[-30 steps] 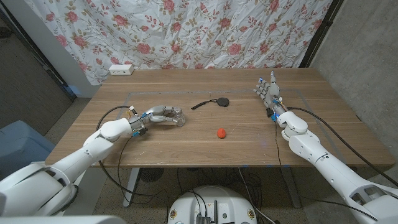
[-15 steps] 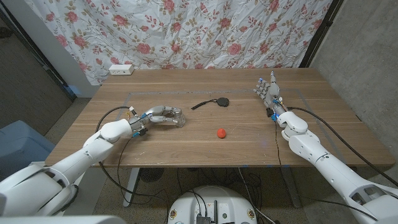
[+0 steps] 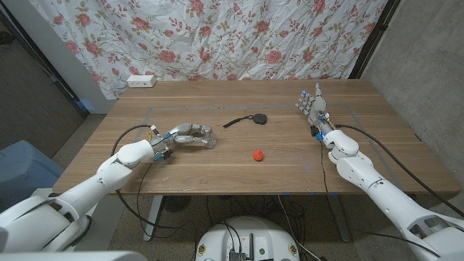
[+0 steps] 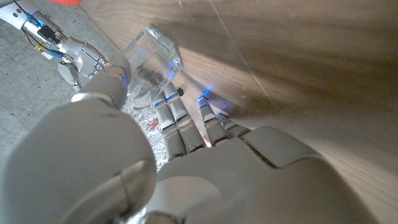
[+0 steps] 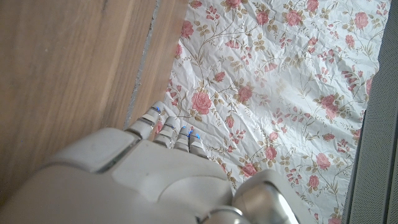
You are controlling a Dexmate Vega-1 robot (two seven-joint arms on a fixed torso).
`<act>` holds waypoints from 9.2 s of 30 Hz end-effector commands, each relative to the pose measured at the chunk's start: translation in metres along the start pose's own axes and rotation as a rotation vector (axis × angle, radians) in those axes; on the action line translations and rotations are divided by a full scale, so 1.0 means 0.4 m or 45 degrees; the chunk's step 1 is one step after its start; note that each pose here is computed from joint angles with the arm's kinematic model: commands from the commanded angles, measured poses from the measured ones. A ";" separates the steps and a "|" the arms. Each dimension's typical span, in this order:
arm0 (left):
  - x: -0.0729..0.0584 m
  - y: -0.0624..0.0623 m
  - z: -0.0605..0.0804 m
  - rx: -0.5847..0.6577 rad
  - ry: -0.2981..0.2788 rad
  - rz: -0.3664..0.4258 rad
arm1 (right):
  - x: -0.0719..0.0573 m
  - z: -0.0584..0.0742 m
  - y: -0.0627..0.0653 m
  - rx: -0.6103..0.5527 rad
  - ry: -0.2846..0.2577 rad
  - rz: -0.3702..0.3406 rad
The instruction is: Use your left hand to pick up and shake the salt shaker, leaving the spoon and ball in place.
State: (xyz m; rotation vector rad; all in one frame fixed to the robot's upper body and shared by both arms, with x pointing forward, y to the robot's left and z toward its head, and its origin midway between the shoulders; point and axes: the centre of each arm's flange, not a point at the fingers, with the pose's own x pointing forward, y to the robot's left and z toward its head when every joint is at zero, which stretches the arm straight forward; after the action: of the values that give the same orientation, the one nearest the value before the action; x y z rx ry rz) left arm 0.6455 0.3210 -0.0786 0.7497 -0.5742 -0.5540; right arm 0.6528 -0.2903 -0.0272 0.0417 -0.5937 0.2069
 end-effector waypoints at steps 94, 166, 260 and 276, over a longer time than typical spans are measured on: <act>0.010 0.110 0.279 0.929 -0.603 0.518 | 0.000 0.000 0.000 0.000 0.000 0.000; 0.020 0.046 0.368 1.824 -0.732 0.759 | -0.001 0.000 0.001 0.000 0.000 0.000; 0.080 -0.105 0.306 2.462 -0.965 0.517 | 0.000 0.000 0.000 0.000 0.000 0.000; 0.077 -0.124 0.300 2.451 -0.975 0.507 | 0.000 0.000 0.000 0.000 0.000 0.000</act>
State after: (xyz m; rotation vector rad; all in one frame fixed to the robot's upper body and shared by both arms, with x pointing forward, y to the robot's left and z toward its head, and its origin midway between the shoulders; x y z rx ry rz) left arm 0.5767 0.2170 -0.0310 2.1492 -1.9871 0.3462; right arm 0.6527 -0.2903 -0.0272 0.0419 -0.5942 0.2066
